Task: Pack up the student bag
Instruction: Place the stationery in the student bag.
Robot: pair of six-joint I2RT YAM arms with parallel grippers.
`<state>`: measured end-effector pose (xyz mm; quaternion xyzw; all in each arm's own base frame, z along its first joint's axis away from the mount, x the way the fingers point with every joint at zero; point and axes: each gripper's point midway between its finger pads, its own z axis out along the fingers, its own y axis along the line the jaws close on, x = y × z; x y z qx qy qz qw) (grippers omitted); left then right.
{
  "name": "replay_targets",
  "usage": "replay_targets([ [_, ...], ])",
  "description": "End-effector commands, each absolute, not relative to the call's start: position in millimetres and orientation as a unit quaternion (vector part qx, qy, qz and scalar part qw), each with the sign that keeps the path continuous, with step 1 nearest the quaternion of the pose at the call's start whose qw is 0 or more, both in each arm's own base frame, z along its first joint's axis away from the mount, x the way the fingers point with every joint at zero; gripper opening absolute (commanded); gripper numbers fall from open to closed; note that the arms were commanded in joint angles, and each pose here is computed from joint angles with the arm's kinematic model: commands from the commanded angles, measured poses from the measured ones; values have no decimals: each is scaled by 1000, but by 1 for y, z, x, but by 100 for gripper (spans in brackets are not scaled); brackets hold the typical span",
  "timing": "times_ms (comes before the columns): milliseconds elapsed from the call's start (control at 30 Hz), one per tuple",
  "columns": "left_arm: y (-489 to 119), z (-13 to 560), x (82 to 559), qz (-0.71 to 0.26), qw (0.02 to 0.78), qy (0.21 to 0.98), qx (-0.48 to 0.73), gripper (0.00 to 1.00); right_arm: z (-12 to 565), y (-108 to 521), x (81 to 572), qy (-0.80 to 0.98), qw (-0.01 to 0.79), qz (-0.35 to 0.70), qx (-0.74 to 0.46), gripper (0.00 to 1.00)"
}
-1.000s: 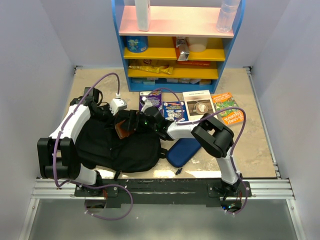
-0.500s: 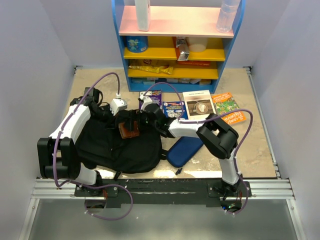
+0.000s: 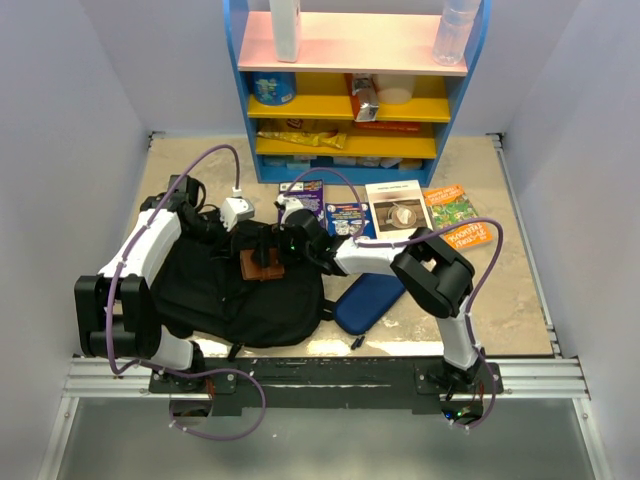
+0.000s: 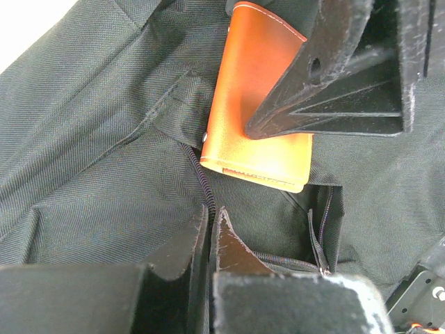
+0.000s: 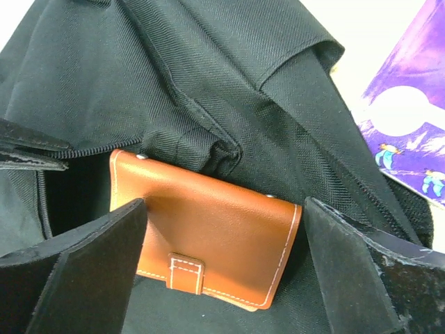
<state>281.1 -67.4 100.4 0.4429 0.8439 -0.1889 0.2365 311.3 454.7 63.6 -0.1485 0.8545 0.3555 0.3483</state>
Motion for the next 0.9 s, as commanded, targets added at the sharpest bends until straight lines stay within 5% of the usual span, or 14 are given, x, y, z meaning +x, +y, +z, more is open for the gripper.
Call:
replay_targets([
  [0, -78, 115, 285, -207, 259, 827, 454, 0, 59, 458, 296, 857, 314, 380, -147, 92],
  [533, -80, 118, 287, -208, 265, 827, 451, 0, 134, 469, 258, 807, 300, 492, -129, 43],
  [867, -82, 116, 286, -216, 265, 827, 447, 0, 134, 502, 246, 807, 265, 513, -129, 38],
])
